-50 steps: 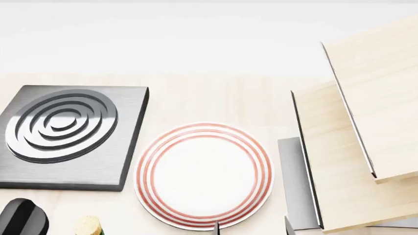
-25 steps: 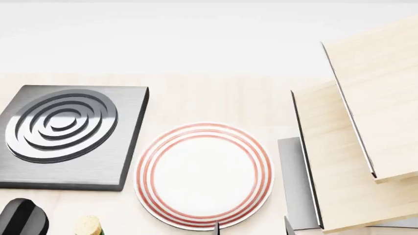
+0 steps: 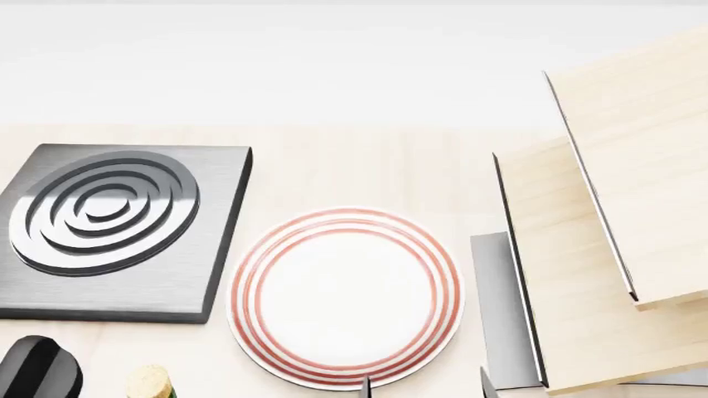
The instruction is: Pick up the akita bowl and put it on the plate.
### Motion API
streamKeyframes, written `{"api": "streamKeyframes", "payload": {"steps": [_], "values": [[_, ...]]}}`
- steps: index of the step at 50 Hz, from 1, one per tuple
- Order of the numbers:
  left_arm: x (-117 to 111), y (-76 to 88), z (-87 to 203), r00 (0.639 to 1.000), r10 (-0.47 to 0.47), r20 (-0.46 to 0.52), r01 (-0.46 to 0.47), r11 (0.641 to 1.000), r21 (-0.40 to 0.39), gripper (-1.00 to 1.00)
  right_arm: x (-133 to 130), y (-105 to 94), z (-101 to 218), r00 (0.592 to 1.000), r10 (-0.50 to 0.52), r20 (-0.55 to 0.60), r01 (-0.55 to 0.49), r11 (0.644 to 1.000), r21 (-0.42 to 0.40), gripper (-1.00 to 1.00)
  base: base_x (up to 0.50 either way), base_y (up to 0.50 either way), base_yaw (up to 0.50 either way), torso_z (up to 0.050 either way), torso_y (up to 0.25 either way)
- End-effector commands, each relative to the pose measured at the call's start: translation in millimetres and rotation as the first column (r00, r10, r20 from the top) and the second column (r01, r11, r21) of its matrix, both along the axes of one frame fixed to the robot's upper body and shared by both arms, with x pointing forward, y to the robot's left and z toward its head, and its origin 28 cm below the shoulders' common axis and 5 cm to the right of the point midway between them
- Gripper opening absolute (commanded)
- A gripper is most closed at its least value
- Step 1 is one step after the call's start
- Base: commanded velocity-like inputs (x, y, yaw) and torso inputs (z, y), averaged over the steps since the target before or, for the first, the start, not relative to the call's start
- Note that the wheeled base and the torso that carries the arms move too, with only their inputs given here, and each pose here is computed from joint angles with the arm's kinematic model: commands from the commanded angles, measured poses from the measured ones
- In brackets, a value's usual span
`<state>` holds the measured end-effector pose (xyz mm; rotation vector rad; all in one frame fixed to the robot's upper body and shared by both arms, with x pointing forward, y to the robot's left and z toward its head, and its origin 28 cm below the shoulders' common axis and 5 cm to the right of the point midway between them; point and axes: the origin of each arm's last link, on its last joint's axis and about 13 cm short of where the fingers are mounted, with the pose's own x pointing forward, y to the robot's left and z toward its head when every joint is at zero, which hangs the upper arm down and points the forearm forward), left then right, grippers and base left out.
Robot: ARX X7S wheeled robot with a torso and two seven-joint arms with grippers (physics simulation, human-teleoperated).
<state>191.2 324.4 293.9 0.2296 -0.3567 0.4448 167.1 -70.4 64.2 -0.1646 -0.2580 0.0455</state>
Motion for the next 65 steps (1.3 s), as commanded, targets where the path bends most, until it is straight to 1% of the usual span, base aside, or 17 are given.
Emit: {"api": "streamKeyframes", "payload": {"steps": [1, 2, 6, 7, 10, 16, 17, 19, 23, 27, 29, 31, 35, 44, 45, 65], "values": [[14, -3.6, 9, 0.998, -0.036, 0.043, 0.035, 0.999, 0.005, -1.0, 0, -0.1, -1, 1.0, 0.0, -0.003, 0.0, 1.0, 0.0, 1.0, 0.0, 0.0, 0.0, 0.0, 0.0], [19, -3.8, 8, 0.998, -0.047, 0.039, 0.048, 0.999, -0.005, -1.0, 0, 0.0, -1, 1.0, 0.0, -0.003, 0.0, 1.0, -0.001, 1.0, 0.0, 0.0, 0.0, 0.0, 0.0], [25, -7.6, 11, 0.996, -0.075, 0.058, 0.075, 0.997, -0.007, -1.0, 1, -0.3, -1, 1.0, -0.001, -0.003, 0.001, 1.0, 0.0, 1.0, 0.0, 0.0, 0.0, 0.0, 0.0], [28, -8.2, 11, 0.996, -0.074, 0.051, 0.075, 0.997, -0.015, -1.0, 1, -0.4, -1, 1.0, -0.001, -0.003, 0.001, 1.0, 0.001, 1.0, 0.0, 0.0, 0.0, 0.0, 0.0], [31, -9.7, 13, 0.996, -0.072, 0.057, 0.072, 0.997, -0.005, -1.0, 1, -0.7, -1, 1.0, -0.002, -0.001, 0.002, 1.0, 0.002, 1.0, 0.0, 0.0, 0.0, 0.0, 0.0], [41, -12.4, 18, 0.993, -0.095, 0.065, 0.096, 0.995, -0.014, -1.0, 1, -0.9, -2, 1.0, -0.003, -0.002, 0.003, 1.0, 0.003, 1.0, 0.0, 0.0, 0.0, 0.0, 0.0], [42, -14.2, 20, 0.993, -0.098, 0.07, 0.099, 0.995, -0.001, -1.0, 1, -0.7, -2, 1.0, -0.002, -0.003, 0.002, 1.0, 0.002, 1.0, 0.0, 0.0, 0.0, 0.0, 0.01], [47, -15.4, 23, 0.991, -0.108, 0.085, 0.109, 0.994, -0.012, -1.0, 1, -0.1, -2, 1.0, -0.001, -0.004, 0.001, 1.0, 0.001, 1.0, 0.0, 0.0, 0.0, 0.0, 0.0], [52, -19.9, 28, 0.989, -0.115, 0.096, 0.116, 0.993, -0.001, -1.0, 1, 0.0, -2, 1.0, 0.0, -0.004, 0.0, 1.0, 0.001, 1.0, 0.0, 0.0, 0.0, 0.0, 0.0], [59, -22.2, 33, 0.988, -0.114, 0.105, 0.116, 0.993, -0.01, -1.0, 1, -0.1, -2, 1.0, 0.001, -0.004, -0.001, 1.0, 0.001, 1.0, 0.0, 0.0, 0.0, 0.0, 0.0], [61, -26.0, 39, 0.987, -0.114, 0.112, 0.114, 0.993, 0.004, -1.0, 1, -0.3, -2, 1.0, 0.0, -0.002, 0.0, 1.0, 0.002, 1.0, 0.0, 0.0, 0.0, 0.0, 0.0], [64, -27.2, 42, 0.985, -0.127, 0.119, 0.129, 0.992, -0.007, -1.0, 1, -0.3, -2, 1.0, 0.001, -0.002, -0.001, 1.0, 0.004, 1.0, 0.0, 0.0, 0.0, 0.0, 0.0], [72, -32.2, 52, 0.984, -0.133, 0.121, 0.133, 0.991, 0.007, -1.0, 1, -0.1, -3, 1.0, 0.003, -0.003, -0.003, 1.0, 0.004, 1.0, 0.0, 0.0, 0.0, 0.0, 0.0], [80, -39.3, 60, 0.981, -0.146, 0.124, 0.147, 0.989, 0.008, -1.0, 2, -0.2, -4, 1.0, 0.003, -0.006, -0.003, 1.0, 0.004, 1.0, 0.0, 0.0, 0.0, 0.0, 0.001], [80, -39.6, 64, 0.979, -0.146, 0.142, 0.148, 0.989, -0.004, -1.0, 2, -0.2, -4, 1.0, 0.003, -0.007, -0.003, 1.0, 0.003, 1.0, 0.0, 0.0, 0.0, 0.0, 0.0], [102, -53.6, 88, 0.974, -0.202, 0.105, 0.2, 0.979, 0.032, -1.0, 1, 0.5, -5, 1.0, 0.008, -0.008, -0.008, 1.0, 0.004, 1.0, 0.0, 0.0, 0.0, 0.0, 0.001]]}}
